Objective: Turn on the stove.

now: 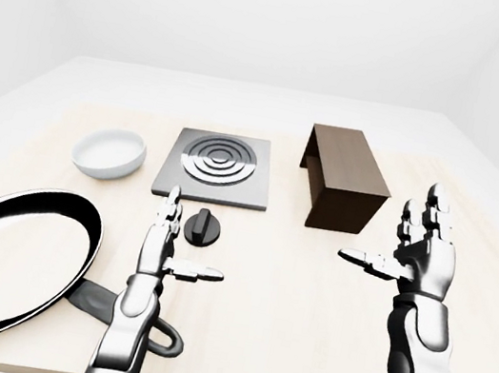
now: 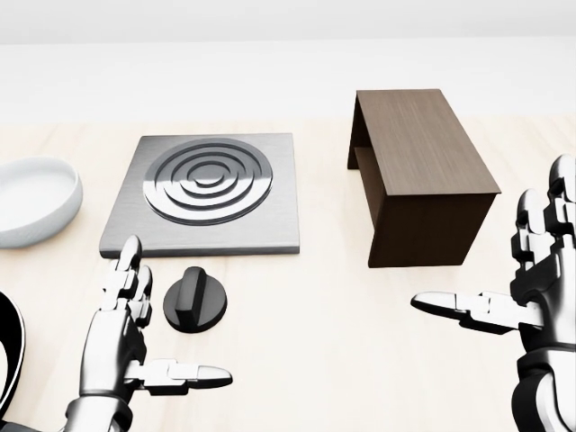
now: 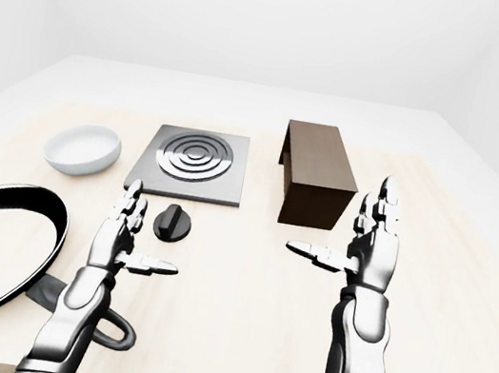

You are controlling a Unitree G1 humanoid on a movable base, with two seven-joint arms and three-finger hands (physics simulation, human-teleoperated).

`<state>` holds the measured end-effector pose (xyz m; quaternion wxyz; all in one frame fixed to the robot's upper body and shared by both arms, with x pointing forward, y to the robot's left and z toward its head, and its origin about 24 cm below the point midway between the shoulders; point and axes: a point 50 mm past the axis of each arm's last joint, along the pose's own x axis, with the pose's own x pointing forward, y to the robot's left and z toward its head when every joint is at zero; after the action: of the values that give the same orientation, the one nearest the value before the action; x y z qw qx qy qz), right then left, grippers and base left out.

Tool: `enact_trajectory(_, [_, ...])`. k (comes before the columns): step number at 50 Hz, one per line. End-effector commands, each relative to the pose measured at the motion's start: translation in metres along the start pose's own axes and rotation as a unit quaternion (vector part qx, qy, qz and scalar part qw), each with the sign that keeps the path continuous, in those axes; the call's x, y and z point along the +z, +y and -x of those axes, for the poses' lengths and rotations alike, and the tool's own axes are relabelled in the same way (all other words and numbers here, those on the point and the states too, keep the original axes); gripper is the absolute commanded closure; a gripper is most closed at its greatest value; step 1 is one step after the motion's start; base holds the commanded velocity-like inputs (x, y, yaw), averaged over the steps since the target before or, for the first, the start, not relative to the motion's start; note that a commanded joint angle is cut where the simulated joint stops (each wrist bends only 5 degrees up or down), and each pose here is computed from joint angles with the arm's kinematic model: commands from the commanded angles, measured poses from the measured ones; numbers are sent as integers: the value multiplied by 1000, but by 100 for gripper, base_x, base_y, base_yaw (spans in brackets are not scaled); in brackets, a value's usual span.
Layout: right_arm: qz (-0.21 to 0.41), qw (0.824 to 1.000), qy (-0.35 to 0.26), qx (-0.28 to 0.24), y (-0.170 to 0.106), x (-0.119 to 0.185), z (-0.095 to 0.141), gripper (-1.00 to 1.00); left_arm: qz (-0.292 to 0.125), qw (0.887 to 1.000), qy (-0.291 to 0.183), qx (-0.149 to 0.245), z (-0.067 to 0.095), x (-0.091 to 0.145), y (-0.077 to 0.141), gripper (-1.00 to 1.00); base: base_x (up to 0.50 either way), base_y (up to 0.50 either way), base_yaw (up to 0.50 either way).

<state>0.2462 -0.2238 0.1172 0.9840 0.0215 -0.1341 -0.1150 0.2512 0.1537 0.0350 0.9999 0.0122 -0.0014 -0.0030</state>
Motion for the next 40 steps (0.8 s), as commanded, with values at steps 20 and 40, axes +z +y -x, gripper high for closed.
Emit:
enact_trajectory(20, [-1,1000,-2,2,0,1,0,-100,-1,998,60,-9,-4,-32,-5,-100,0,0,0])
enact_trajectory(40, [2,1000,7,4,0,-3,-1,-100,-9,997,77,-29,4,-41,-18,-100,0,0,0])
